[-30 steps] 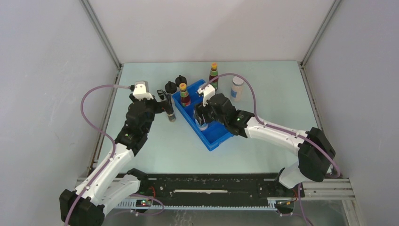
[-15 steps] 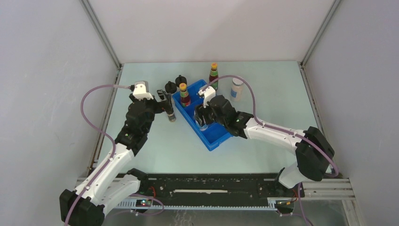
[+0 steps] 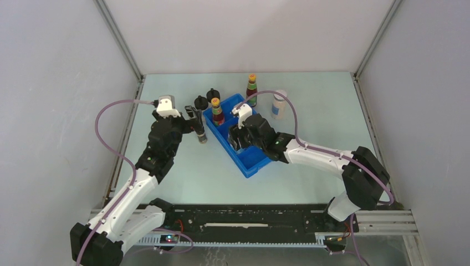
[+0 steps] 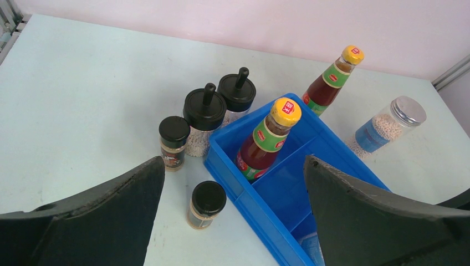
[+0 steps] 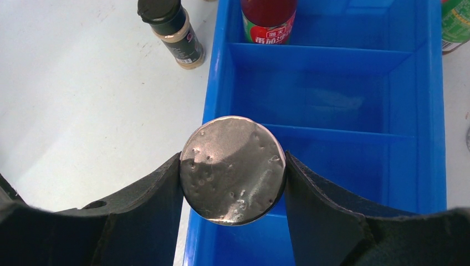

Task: Organize the condiment bottles
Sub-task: Place the bottle in the storage box.

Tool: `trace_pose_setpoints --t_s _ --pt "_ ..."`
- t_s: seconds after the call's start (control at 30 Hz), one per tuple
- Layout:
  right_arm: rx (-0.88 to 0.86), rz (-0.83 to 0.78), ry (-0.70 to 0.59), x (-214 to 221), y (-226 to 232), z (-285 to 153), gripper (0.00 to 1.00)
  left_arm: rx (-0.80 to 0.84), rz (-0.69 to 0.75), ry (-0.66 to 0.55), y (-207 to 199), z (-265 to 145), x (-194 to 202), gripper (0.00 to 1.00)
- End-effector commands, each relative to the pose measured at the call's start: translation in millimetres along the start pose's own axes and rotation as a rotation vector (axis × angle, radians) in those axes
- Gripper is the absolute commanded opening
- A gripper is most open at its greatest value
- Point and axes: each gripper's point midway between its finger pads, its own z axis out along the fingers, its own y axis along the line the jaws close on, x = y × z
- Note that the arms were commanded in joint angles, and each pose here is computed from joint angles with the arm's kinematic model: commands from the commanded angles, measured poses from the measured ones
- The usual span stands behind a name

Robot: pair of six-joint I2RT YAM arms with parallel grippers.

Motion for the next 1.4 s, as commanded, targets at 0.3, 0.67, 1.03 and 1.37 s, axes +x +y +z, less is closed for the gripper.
trace_pose_setpoints --t_s 0.3,0.67,1.03,1.37 --pt "-0.045 0.025 -0.078 -21.9 17.4 -2.3 0.69 -0.009 0.008 -0.015 0.5 -0.1 -4.8 1.00" --pt "-0.034 0.021 -0.070 -20.1 16.1 -3.8 0.79 -0.004 0.003 -0.018 -0.5 -0.9 -5.9 1.00" --pt "-0.003 0.002 -0.121 -42.4 9.2 -14.4 0.82 -0.006 0.004 -0.027 -1.0 -0.8 -10.8 1.00" --pt "-0.011 -0.030 -0.168 -84.7 12.5 -23.6 0.82 -0.009 0.013 -0.033 -1.8 -1.4 -18.3 1.00"
